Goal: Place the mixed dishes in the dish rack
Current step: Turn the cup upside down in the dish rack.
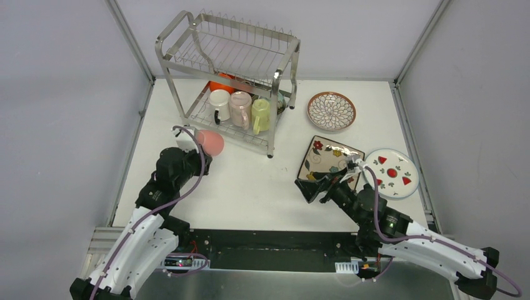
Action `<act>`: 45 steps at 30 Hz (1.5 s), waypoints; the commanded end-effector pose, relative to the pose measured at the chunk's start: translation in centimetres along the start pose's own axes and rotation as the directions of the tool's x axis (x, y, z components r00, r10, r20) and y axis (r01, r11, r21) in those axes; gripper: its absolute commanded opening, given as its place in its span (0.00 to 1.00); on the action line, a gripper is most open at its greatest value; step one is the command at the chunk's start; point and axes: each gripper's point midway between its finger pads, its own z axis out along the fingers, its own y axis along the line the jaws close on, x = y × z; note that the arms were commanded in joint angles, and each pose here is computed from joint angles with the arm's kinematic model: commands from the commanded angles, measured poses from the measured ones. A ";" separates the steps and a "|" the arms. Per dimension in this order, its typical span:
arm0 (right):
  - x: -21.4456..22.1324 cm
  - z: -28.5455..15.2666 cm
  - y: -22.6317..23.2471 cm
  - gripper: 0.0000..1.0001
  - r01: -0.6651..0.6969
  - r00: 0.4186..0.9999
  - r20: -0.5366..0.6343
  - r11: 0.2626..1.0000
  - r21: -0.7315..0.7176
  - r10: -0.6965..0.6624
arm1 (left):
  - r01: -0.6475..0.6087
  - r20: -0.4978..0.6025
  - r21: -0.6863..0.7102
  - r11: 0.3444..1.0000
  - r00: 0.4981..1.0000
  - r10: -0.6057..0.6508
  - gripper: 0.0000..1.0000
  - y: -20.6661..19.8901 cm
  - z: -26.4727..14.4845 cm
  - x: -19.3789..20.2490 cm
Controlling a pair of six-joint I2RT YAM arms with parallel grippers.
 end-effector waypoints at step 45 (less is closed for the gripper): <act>-1.6 -1.4 -0.2 1.00 -0.010 1.000 -0.011 0.999 0.052 0.011 | -0.292 0.185 -0.463 0.837 0.891 0.413 0.00 12.4 15.0 -13.2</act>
